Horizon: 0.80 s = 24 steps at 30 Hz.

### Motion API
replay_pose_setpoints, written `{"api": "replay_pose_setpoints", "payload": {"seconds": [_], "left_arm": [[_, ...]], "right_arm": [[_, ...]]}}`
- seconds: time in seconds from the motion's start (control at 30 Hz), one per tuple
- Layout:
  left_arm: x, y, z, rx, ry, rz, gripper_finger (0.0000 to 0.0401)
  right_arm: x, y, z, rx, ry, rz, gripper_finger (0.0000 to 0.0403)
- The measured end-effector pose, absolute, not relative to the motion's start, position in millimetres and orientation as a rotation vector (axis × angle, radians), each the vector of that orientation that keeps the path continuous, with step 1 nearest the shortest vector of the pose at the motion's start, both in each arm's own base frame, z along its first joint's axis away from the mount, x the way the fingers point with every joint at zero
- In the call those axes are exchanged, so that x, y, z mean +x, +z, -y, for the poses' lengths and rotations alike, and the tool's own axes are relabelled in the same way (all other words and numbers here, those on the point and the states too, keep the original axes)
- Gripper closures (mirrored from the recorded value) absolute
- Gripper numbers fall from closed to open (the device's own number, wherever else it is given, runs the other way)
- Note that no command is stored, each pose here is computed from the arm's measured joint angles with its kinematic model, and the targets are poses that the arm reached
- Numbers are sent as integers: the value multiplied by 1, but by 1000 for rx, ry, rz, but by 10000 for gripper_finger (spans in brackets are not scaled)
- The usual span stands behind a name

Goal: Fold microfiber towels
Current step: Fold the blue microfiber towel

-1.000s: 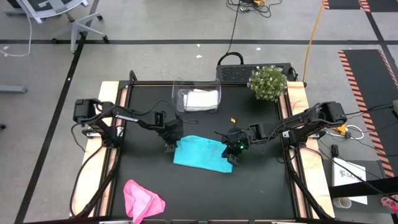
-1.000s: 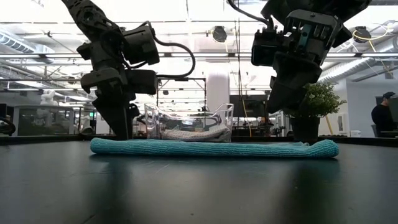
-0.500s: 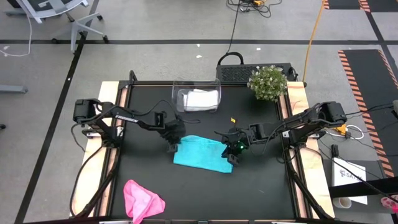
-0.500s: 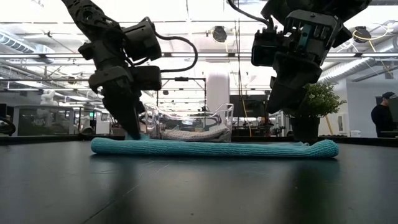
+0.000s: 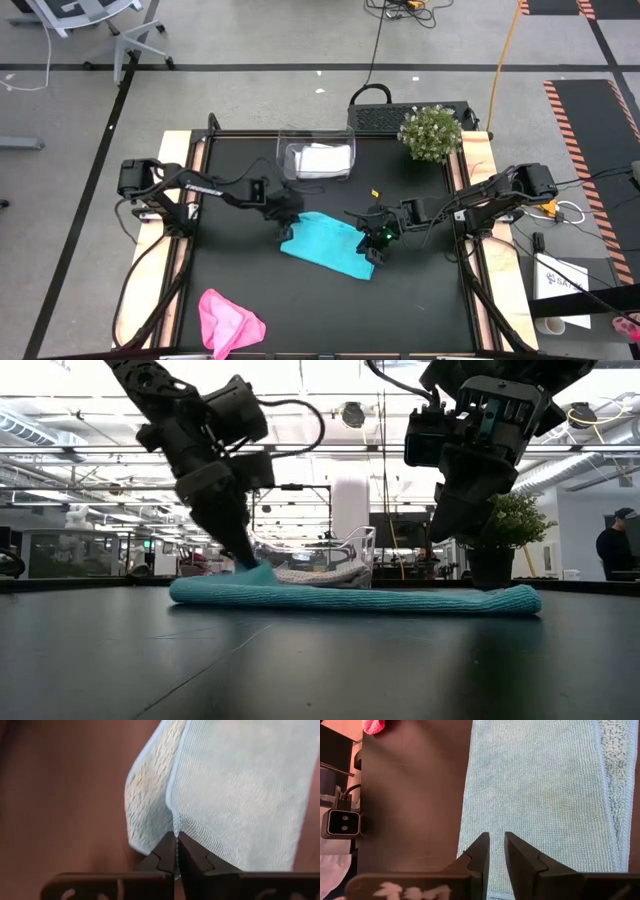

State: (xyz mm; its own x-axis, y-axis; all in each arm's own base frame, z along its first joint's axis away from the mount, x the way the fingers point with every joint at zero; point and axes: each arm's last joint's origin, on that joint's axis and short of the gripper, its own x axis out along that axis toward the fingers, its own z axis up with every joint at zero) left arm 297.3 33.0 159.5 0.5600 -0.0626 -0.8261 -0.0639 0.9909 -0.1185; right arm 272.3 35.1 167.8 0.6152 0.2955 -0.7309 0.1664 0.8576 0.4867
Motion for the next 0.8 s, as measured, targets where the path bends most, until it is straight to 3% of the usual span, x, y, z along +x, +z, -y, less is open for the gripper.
{"api": "replay_pose_setpoints", "payload": {"seconds": [0.3, 0.6, 0.8], "left_arm": [[312, 187, -42, 73, 56, -946, 390], [315, 174, -51, 74, 89, -980, 392], [315, 169, -51, 66, 90, -1005, 386]], "right_arm": [[272, 168, -35, 555, 78, -920, 351], [269, 165, -35, 578, 51, -968, 351], [256, 156, -29, 602, -98, -1106, 351]]}}
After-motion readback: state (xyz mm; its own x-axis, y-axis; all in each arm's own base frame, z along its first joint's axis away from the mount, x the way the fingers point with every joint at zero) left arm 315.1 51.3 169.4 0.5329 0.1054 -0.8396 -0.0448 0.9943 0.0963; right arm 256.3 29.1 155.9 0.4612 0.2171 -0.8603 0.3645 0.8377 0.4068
